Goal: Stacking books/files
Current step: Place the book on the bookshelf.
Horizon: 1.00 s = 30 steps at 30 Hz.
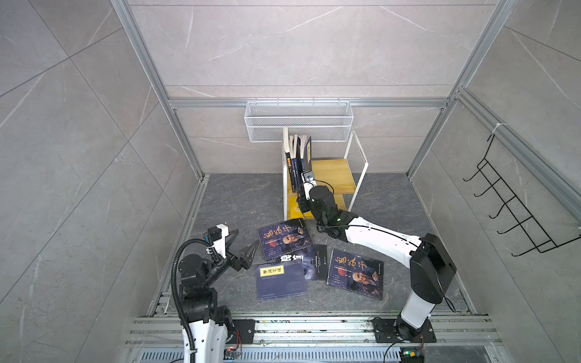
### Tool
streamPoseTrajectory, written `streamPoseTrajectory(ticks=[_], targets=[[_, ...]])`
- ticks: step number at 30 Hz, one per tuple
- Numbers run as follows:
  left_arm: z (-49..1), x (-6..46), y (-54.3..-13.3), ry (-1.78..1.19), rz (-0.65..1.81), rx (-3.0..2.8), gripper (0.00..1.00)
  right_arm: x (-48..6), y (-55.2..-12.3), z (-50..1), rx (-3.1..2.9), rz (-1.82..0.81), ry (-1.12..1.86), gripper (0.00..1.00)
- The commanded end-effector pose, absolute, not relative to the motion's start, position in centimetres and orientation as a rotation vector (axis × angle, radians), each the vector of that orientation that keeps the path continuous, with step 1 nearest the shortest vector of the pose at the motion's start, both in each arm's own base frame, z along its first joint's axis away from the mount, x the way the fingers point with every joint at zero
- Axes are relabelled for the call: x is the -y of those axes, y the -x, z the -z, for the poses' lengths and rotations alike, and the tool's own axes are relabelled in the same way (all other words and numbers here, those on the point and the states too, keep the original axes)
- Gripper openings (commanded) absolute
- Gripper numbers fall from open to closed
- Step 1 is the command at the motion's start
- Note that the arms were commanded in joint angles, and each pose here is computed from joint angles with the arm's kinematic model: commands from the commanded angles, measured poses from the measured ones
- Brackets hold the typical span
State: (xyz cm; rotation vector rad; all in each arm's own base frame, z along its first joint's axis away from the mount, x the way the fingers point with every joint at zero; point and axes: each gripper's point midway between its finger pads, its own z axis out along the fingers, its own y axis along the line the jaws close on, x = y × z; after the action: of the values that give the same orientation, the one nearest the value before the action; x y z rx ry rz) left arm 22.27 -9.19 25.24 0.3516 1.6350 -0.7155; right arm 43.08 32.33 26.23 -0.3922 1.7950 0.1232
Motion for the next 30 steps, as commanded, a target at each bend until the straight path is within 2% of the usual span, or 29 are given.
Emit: streamPoseTrajectory(ticks=[1,9,12,19,26,30], targets=[[-25.9,9.4,-22.0,-0.382,0.717,-1.6,1.0,-31.4,-41.8,-29.0,-1.745,-0.131,0.386,0.36],[-26.0,9.4,-22.0,-0.379,0.72,-1.594,1.0,-27.4,-39.0,-29.8,-1.735,-0.082,0.356,0.38],[-26.1,9.4,-22.1,-0.375,0.725,-1.592,1.0,-25.9,-39.7,-29.4,-1.743,0.022,0.364,0.41],[-26.0,9.5,-22.0,-0.379,0.727,-1.595,1.0,-25.1,-46.4,-29.0,-1.784,0.044,0.355,0.38],[-26.2,9.5,-21.7,-0.386,0.72,-1.594,1.0,-26.1,-54.4,-27.0,-1.815,-0.003,0.33,0.18],[-26.2,9.5,-21.7,-0.383,0.717,-1.601,1.0,-27.2,-57.1,-25.9,-1.798,-0.048,0.34,0.15]])
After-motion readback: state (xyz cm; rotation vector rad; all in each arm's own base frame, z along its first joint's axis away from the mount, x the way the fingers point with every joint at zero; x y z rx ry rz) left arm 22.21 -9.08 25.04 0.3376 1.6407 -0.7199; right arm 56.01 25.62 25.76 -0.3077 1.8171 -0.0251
